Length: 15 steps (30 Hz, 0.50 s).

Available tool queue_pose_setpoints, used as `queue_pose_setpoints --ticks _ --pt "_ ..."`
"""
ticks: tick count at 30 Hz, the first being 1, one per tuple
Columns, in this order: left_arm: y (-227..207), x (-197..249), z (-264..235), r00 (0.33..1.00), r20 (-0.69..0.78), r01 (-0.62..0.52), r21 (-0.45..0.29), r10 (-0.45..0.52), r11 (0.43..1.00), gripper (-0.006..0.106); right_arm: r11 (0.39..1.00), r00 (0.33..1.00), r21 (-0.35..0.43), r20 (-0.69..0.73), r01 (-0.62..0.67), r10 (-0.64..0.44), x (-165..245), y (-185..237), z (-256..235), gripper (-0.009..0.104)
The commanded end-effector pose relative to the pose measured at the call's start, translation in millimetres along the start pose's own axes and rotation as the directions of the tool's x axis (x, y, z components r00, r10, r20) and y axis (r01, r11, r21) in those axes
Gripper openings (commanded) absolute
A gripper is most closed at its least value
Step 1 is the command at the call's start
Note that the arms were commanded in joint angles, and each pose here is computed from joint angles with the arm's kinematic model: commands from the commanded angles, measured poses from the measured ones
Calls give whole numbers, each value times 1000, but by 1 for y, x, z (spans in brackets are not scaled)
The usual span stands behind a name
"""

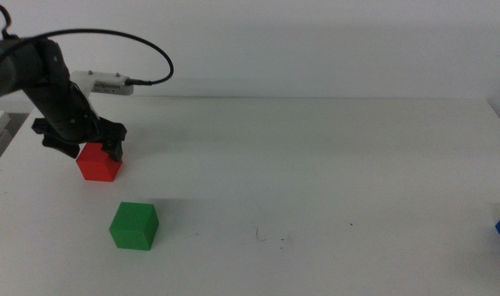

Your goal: Stack red cubes first, then green, then blue cubes in a specific spot.

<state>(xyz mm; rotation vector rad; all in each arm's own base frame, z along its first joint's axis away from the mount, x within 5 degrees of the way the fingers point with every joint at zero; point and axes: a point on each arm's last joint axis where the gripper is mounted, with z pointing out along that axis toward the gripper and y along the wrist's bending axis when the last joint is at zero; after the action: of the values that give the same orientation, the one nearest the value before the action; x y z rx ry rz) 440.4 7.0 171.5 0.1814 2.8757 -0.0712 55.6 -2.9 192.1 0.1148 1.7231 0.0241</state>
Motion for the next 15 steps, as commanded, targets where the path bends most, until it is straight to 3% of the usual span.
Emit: queue_pose_setpoints --ticks 1,3,5,9,13,15 --pt "-1 -5 6 1000 29 3 4 -3 1000 93 1000 1000 2 12 9 -9 0 0 0 85" --pt "0 -5 13 1000 27 0 3 0 1000 89 1000 1000 2 12 9 -9 0 0 0 85" --pt "0 -5 15 1000 22 -1 2 1 1000 78 1000 1000 2 12 9 -9 0 0 0 85" --pt "-6 -2 4 999 -2 40 60 -40 997 36 1000 1000 2 12 9 -9 0 0 0 85" --pt "-52 -5 -34 999 20 39 110 -41 993 1 1000 1000 2 12 9 -9 0 0 0 85" --pt "-97 -1 -52 999 11 42 88 -43 995 -2 1000 1000 2 12 9 -9 0 0 0 85"
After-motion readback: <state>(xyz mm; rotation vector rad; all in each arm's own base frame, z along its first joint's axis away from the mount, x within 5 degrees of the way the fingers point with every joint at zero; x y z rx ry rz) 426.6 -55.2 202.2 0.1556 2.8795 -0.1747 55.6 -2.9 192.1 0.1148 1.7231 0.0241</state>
